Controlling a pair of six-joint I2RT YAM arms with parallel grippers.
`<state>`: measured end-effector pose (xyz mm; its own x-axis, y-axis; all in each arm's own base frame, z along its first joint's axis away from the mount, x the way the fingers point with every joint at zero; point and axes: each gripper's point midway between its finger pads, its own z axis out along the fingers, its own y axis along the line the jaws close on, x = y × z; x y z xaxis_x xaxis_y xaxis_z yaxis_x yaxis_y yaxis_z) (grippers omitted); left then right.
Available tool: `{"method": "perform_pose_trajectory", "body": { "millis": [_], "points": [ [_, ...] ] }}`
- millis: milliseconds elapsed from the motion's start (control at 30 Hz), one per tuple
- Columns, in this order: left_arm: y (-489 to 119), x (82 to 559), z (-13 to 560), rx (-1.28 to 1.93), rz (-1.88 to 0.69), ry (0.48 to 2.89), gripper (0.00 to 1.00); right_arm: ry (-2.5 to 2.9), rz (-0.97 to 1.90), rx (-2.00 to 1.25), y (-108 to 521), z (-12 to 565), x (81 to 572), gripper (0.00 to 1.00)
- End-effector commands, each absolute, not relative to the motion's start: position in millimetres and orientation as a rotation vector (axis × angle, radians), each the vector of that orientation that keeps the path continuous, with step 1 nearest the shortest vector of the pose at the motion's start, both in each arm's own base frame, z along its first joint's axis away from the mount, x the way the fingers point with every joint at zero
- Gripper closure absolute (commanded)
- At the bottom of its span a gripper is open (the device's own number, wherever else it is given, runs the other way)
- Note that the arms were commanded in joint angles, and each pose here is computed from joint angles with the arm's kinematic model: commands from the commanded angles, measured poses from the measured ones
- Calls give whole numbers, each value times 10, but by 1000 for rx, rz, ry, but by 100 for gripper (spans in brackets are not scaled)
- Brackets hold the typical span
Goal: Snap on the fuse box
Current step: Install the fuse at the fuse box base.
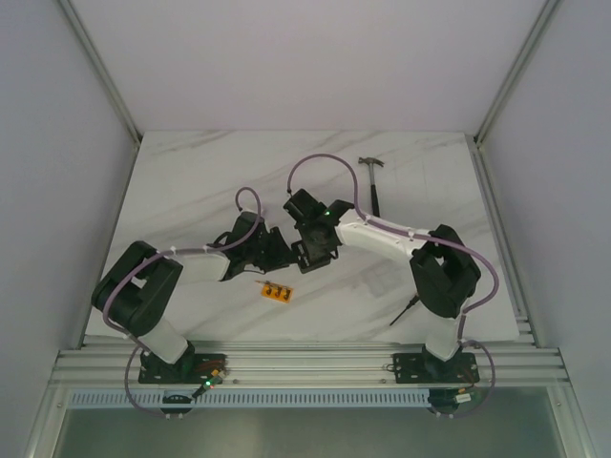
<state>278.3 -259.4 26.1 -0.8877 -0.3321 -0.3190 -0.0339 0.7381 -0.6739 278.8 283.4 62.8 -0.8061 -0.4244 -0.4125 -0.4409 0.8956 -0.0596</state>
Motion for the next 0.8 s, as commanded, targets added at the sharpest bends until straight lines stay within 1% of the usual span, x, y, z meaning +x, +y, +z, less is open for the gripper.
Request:
{"method": "perform_pose_trajectory", "body": {
  "millis": [0,133,333,500,767],
  "points": [
    [-2575,2692,271,-269,-940,2538,50,2646,143,-605,2840,782,2798,71],
    [-2597,2665,291,-269,-942,2541,49,2657,230,-607,2908,779,2838,74],
    [-2661,2628,340,-253,-956,2545,49,2690,234,-603,2886,669,2884,78],
    [-2671,2606,378,-256,-950,2542,47,2700,270,-633,2929,633,2860,77],
    [-2666,2579,421,-273,-935,2531,43,2719,238,-638,2872,518,2897,77]
  ]
}}
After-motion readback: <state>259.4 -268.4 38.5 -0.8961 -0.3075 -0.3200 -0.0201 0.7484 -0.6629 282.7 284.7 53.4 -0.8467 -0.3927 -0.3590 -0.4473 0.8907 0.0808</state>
